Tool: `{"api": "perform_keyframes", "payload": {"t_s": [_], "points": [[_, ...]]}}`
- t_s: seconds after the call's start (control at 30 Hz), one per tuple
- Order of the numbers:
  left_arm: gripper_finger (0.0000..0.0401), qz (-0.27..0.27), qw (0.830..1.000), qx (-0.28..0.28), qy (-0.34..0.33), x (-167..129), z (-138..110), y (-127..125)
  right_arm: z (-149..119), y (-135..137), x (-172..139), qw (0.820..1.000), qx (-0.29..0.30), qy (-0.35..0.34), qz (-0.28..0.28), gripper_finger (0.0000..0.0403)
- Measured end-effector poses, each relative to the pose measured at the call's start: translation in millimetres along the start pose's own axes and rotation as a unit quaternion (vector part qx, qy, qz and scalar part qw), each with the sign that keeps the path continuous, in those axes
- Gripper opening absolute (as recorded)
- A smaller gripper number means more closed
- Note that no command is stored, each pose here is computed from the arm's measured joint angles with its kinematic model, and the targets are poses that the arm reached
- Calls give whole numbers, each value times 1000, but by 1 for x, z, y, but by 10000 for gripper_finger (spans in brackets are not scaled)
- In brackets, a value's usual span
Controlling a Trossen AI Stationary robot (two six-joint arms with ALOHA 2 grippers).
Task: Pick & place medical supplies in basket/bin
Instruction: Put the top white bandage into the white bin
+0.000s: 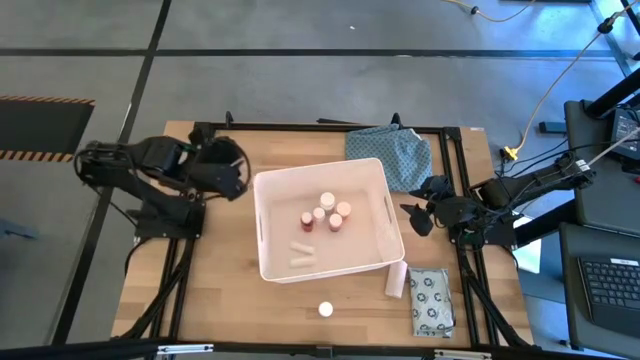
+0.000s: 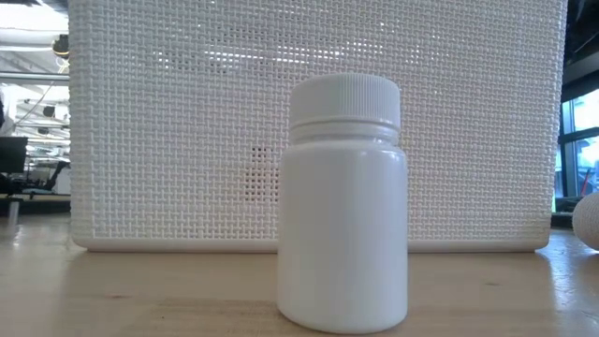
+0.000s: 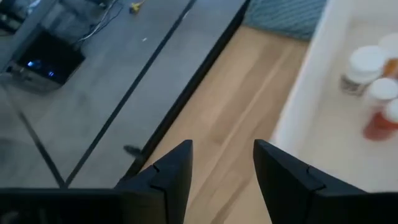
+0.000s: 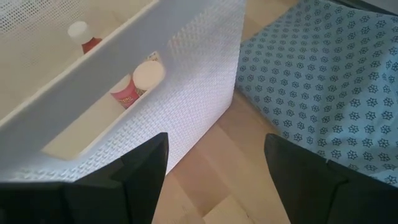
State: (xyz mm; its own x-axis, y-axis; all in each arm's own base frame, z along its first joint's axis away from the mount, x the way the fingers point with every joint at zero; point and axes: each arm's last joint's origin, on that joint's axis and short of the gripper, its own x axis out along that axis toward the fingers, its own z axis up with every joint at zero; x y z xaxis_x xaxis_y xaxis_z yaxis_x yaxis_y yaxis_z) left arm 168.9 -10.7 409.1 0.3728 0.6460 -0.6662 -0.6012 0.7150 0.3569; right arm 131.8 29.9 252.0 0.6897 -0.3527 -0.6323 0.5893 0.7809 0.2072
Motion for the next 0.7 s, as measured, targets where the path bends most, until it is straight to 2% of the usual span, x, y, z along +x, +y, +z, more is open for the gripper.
{"api": "perform_keyframes", "payload": {"t_s": [0.17, 0.37, 0.53, 0.7], "points": [[162, 2, 1000, -20, -6, 20, -31, 9, 0, 0, 0, 1000, 13, -1, 1, 267], [157, -54, 998, -19, -2, 52, -64, 10, 2, 2, 0, 1000, 21, -7, 9, 267], [157, -115, 993, -18, -23, 84, -81, 4, 2, 2, 0, 1000, 22, -9, 10, 267], [157, -98, 995, -33, 0, 116, -99, 5, 2, 2, 0, 1000, 22, -8, 10, 267]]}}
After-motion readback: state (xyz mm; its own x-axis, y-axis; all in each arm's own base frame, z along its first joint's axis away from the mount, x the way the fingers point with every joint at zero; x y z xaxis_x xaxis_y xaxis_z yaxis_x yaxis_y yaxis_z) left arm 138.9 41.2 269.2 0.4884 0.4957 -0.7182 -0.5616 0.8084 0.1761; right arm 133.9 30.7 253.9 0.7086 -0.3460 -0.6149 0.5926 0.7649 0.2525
